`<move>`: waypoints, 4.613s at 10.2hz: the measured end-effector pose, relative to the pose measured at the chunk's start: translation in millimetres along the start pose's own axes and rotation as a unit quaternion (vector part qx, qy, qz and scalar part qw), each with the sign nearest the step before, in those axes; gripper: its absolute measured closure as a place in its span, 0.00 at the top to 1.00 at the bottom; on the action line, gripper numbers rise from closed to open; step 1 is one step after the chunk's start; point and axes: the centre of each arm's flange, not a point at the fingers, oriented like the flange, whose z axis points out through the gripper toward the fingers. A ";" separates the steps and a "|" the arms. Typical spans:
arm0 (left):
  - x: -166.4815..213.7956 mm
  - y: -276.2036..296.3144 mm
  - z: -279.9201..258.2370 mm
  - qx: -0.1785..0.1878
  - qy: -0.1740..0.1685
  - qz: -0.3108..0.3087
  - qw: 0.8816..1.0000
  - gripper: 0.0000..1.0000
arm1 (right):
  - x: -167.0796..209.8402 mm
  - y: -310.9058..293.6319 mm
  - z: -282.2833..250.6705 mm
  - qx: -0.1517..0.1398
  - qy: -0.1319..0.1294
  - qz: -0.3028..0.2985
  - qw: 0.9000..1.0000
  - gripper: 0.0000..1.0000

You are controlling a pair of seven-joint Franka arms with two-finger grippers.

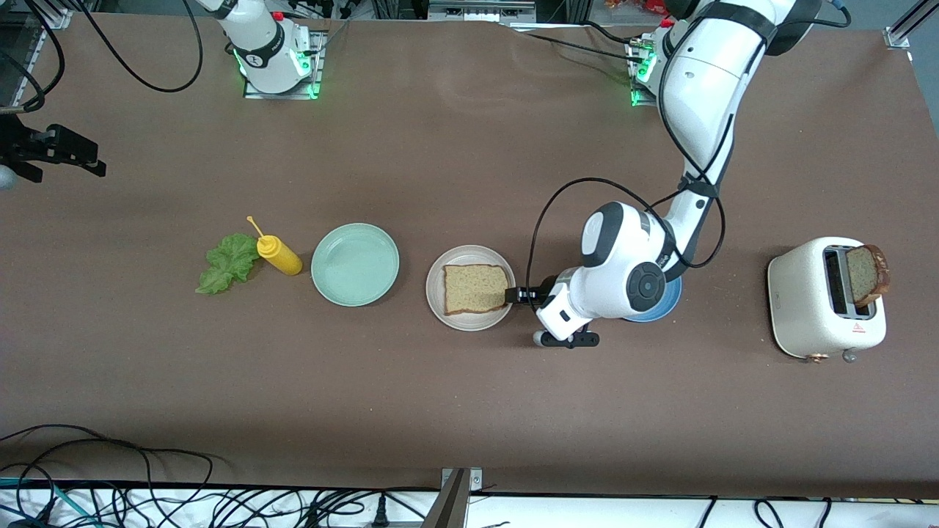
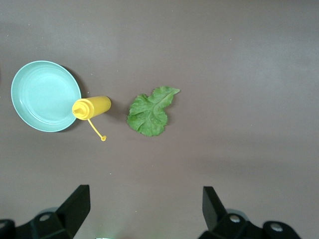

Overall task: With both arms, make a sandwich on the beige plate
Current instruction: 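Open the left gripper and withdraw it toward the toaster, then reach the right gripper to the lettuce leaf and grasp it, then lift the lettuce with the right gripper and lay it on the bread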

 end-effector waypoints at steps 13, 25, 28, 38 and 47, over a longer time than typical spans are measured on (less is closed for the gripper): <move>12.6 -135.3 -194.5 0.161 0.017 -0.022 0.987 1.00 | 12.8 0.2 24.6 0.001 -0.023 -0.001 1.000 1.00; 6.8 -168.0 -251.5 0.192 0.041 -0.019 0.980 1.00 | 35.8 -4.8 194.8 -0.008 -0.013 0.073 0.997 1.00; 2.8 -185.4 -279.1 0.208 0.052 -0.014 0.977 1.00 | 47.6 1.6 263.3 -0.015 -0.012 0.079 0.997 1.00; -37.2 -172.0 -337.4 0.223 0.039 -0.011 0.974 1.00 | 48.8 14.6 401.2 -0.031 0.018 0.087 0.996 0.11; -56.3 -176.3 -368.5 0.223 0.042 -0.017 0.974 1.00 | 89.2 11.7 224.9 -0.015 -0.029 0.084 0.996 0.03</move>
